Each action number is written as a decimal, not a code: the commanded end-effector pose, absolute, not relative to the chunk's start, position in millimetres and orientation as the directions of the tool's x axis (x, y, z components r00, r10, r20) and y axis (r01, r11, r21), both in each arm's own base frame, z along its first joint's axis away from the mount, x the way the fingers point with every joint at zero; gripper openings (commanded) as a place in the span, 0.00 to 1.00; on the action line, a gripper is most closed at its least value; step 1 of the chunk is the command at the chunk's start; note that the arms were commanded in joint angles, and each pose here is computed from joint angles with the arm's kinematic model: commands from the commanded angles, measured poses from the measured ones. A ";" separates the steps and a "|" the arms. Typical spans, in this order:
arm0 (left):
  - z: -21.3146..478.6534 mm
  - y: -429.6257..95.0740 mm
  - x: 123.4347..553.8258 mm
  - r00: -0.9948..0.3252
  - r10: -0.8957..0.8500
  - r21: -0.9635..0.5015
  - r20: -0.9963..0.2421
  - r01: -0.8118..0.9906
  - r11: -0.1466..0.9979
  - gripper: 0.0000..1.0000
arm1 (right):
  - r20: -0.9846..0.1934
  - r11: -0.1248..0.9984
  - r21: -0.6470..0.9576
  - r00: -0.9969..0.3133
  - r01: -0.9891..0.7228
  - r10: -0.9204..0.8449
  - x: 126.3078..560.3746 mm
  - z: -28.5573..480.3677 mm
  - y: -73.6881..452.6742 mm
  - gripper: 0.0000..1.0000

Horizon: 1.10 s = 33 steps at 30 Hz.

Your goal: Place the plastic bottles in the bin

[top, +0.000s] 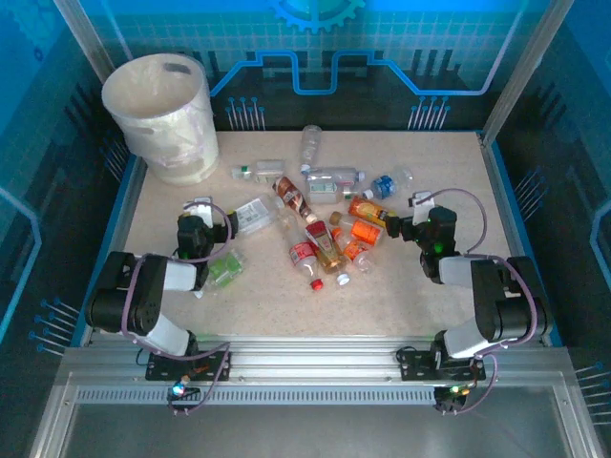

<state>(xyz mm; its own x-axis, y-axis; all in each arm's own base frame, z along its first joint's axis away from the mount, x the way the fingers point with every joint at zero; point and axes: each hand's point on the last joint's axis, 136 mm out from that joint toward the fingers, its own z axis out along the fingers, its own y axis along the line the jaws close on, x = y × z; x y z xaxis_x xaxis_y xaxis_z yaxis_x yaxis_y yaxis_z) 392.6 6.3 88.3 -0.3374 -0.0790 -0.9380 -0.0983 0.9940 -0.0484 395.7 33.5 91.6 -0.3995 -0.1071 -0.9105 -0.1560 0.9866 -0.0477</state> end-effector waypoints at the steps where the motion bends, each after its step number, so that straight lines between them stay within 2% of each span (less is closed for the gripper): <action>1: 95.6 -0.6 397.7 -0.316 -0.071 -0.053 -0.946 -0.065 0.996 0.99 | -0.917 0.989 -0.043 -0.387 -0.143 -0.096 398.0 94.6 32.3 1.00; 26: 95.5 0.4 396.7 -0.313 -0.071 -0.051 -0.947 -0.070 0.996 0.99 | -0.917 0.989 -0.042 -0.387 -0.142 -0.095 398.1 94.7 31.8 1.00; 33: 130.1 14.3 379.5 -0.247 -0.093 -0.055 -0.965 -0.154 0.987 0.99 | -0.912 0.994 -0.046 -0.403 -0.098 -0.082 395.5 108.1 25.8 1.00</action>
